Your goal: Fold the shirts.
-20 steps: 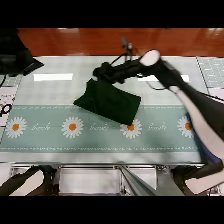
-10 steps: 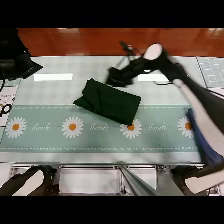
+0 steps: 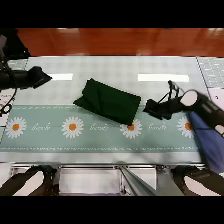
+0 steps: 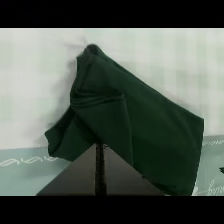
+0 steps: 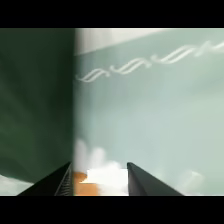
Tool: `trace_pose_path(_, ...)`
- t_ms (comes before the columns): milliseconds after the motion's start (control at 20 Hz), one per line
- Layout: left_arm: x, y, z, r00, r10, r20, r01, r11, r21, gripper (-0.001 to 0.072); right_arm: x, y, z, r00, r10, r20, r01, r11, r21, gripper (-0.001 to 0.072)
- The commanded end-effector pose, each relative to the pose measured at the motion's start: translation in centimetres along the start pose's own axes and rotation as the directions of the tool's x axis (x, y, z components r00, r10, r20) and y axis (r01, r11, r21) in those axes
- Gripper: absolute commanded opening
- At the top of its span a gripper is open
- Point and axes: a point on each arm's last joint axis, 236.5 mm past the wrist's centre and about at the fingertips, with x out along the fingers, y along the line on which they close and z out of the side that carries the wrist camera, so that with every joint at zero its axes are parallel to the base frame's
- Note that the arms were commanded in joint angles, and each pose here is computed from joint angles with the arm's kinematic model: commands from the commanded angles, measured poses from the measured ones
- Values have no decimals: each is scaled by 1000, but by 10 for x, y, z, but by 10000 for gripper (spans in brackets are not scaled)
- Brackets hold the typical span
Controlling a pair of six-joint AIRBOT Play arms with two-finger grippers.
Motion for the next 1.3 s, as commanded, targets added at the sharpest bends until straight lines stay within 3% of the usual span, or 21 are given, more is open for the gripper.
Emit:
trace_pose_path(0,9,-2,-15,999,-16,-37,16,1000,-12,21,37,11,4,984,176,33,-178,975,136,419)
trace_pose_path(300,10,-5,-15,999,-23,-38,22,1000,-13,21,72,57,8,935,342,-91,-329,935,131,404)
trace_pose_path(350,9,-5,-16,999,-23,-38,22,1000,-13,21,75,66,5,926,356,-125,-343,932,115,351)
trace_pose_path(450,9,-5,-15,999,-23,-38,22,1000,-13,22,67,90,2,898,400,-181,-403,915,25,24)
trace_pose_path(600,10,-5,-15,999,-22,-38,22,1000,-13,22,23,139,26,889,423,-175,-448,882,-144,22)
trace_pose_path(850,10,-5,-15,999,-23,-37,22,1000,-13,22,-108,197,129,957,277,84,-219,882,-417,22)
trace_pose_path(1000,10,-5,-15,999,-23,-37,22,1000,-13,22,-185,186,167,946,251,205,-144,892,-428,22)
trace_pose_path(1250,10,-7,-14,999,-32,-34,32,999,-19,22,-284,103,196,931,179,319,-81,951,-299,22)
